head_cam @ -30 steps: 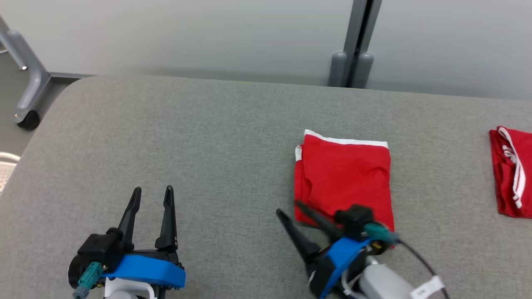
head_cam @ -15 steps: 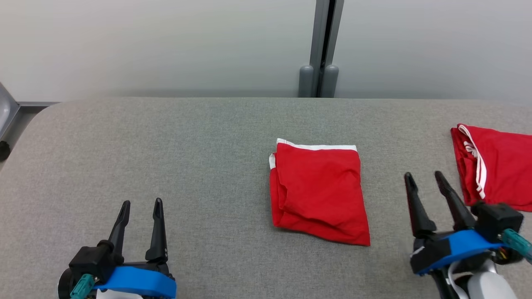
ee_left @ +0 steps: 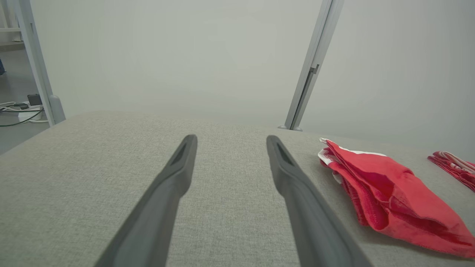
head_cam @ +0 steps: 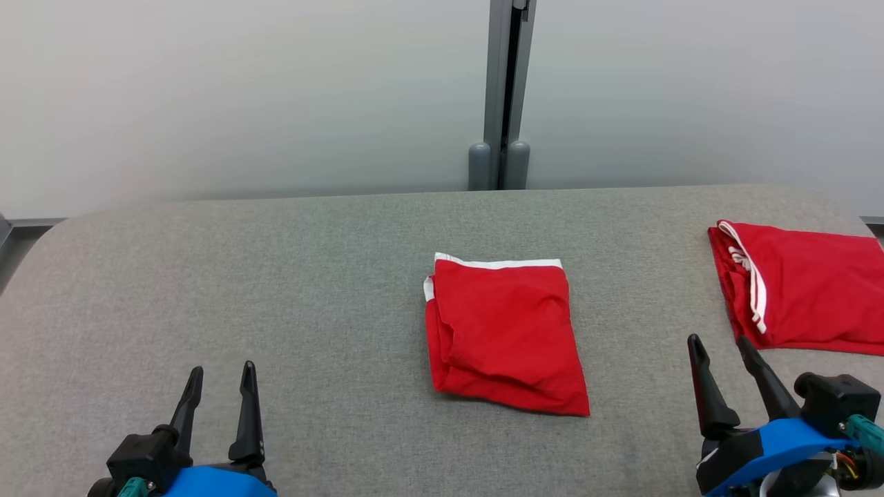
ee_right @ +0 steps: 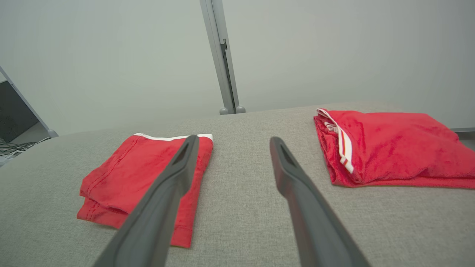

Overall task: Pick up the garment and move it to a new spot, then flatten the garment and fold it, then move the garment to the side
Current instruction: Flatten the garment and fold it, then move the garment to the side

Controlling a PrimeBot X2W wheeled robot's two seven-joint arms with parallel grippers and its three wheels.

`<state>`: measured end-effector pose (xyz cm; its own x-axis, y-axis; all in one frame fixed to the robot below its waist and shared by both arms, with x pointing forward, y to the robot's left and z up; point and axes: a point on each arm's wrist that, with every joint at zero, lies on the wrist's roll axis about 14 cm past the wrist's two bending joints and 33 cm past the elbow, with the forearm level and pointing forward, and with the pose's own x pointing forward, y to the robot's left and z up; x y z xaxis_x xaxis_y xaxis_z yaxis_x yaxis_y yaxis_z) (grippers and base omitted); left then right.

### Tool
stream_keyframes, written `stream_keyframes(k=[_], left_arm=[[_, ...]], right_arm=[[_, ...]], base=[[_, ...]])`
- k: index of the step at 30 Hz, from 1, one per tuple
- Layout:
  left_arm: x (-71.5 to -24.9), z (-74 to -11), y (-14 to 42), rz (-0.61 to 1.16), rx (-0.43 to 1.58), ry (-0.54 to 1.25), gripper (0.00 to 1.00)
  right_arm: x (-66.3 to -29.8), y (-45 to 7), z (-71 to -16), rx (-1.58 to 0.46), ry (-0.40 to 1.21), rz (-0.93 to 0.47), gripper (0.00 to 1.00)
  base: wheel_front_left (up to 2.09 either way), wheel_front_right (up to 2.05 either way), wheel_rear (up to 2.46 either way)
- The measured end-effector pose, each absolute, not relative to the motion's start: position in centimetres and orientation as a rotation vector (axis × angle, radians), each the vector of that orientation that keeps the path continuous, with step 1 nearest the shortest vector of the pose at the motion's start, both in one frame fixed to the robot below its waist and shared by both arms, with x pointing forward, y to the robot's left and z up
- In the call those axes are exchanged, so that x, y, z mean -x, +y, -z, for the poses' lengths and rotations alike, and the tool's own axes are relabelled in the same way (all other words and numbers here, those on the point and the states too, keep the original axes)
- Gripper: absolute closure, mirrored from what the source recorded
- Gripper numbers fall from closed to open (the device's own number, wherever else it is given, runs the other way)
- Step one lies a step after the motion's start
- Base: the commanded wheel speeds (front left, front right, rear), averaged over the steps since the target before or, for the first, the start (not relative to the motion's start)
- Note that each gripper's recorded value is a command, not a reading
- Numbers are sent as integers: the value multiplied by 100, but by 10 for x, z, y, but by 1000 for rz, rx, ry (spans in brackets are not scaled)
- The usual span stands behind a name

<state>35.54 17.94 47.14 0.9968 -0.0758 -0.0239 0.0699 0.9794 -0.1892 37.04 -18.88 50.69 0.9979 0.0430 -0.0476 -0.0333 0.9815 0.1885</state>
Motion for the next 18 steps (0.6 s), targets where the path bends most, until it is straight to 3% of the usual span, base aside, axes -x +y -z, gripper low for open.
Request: stream_keyframes(k=[18], left_arm=[[-360, -466, 169, 105, 180, 54, 0]], right_arm=[[-353, -203, -497, -197, 62, 12, 0]], base=[[0, 0, 0]])
